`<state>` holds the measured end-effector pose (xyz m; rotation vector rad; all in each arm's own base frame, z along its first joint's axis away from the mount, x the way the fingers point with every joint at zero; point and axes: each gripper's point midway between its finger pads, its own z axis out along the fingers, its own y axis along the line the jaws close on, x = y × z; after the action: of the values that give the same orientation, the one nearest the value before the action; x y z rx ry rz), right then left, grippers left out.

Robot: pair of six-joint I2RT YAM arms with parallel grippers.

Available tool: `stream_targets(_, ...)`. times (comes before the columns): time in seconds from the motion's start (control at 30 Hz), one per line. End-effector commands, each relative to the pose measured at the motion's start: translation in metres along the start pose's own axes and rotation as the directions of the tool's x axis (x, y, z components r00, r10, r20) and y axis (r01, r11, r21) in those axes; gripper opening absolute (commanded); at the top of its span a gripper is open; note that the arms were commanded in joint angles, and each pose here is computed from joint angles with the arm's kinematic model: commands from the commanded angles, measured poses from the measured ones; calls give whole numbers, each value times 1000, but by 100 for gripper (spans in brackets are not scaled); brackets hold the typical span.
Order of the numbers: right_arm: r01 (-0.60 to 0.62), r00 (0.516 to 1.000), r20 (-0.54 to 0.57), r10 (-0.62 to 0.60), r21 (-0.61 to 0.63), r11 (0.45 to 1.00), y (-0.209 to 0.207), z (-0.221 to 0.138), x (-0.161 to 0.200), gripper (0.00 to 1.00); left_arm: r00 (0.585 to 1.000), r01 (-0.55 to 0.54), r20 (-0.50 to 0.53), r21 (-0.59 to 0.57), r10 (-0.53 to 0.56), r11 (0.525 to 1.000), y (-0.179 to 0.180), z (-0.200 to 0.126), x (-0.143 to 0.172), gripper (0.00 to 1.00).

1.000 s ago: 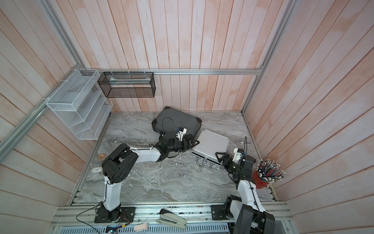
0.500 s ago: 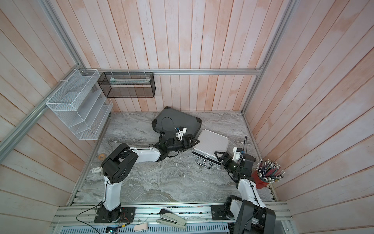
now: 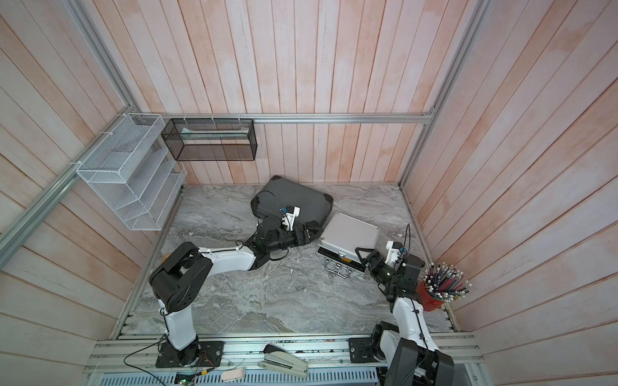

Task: Open the poker set cases
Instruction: Open the case lid on the poker set case.

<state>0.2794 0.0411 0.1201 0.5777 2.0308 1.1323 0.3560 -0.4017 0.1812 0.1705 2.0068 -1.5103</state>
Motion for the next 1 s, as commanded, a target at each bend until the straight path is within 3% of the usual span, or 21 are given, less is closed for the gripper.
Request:
stream_targets(0.0,55,998,7,-54,-65,996,25,-3,-11,99,998,-34,46,-70,37,997,18,-15,-7,100)
stream_targets(0.33,116,993,35,-113,-71,991,47,-5,-27,99,998,-63,-24,-239,59,969,68,-23,21,99)
stream_targets(0.63,175,984,50,-173,-60,983,63,-4,-45,99,984,-156,-129,-299,122,941,76,6,43,96)
stream_targets(0.97,241,969,69,-238,-40,970,77,-1,-68,99,968,-216,-189,-293,165,931,78,38,53,90)
